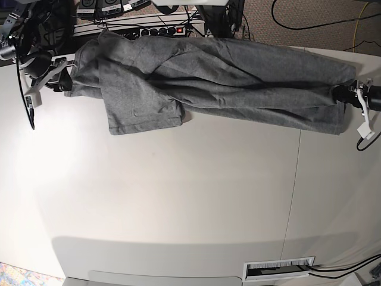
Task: Fold the T-shirt properly
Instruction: 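Pull the shirt's collar end with the right gripper to straighten it, then drag the held shirt end with the right gripper across the table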
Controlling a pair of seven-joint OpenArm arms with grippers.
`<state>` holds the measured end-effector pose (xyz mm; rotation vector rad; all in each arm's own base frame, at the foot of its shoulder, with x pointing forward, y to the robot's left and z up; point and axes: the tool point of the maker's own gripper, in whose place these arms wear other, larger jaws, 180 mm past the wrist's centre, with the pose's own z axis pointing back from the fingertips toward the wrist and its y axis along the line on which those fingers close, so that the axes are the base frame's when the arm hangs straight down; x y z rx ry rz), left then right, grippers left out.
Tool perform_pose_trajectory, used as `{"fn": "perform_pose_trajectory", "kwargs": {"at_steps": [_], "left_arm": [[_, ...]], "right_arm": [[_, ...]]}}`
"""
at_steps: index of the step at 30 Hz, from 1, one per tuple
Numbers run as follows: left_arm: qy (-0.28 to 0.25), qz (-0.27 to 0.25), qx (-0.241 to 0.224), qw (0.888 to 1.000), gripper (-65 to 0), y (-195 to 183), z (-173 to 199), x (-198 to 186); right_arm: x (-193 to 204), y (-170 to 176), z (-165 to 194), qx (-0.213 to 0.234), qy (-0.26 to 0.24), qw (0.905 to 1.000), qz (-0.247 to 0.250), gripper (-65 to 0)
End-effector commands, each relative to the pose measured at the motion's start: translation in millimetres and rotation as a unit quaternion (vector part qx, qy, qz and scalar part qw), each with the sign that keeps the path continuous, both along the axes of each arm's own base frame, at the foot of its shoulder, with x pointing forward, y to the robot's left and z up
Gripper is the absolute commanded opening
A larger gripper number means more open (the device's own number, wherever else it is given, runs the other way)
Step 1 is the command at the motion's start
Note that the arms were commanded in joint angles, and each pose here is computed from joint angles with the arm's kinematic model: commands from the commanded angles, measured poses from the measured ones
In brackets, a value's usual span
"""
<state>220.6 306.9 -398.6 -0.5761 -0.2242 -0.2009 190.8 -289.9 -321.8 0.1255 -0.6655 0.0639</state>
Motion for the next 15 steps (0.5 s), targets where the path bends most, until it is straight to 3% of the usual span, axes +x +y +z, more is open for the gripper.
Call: {"fn": "perform_pose_trajectory", "kwargs": {"at_steps": [1,5,10,15], "left_arm": [[-0.011,0.001,0.012,1.000,-55.1,10,10,7],[-0.011,0.001,0.012,1.000,-55.2,10,10,7],[-0.011,0.001,0.012,1.000,-55.2,10,10,7],[-0.011,0.001,0.012,1.000,-55.1,10,10,7]], "right_arm": [[7,2,12,-0.005,-0.022,0.9997,0.013,-50.8],[9,9,19,0.000,-0.036,0.9989,0.031,-51.3],[10,15,15,0.010,-0.049,0.9981,0.036,-65.0],[10,25,-18,0.026,-0.025,0.9985,0.040,-65.0]]}}
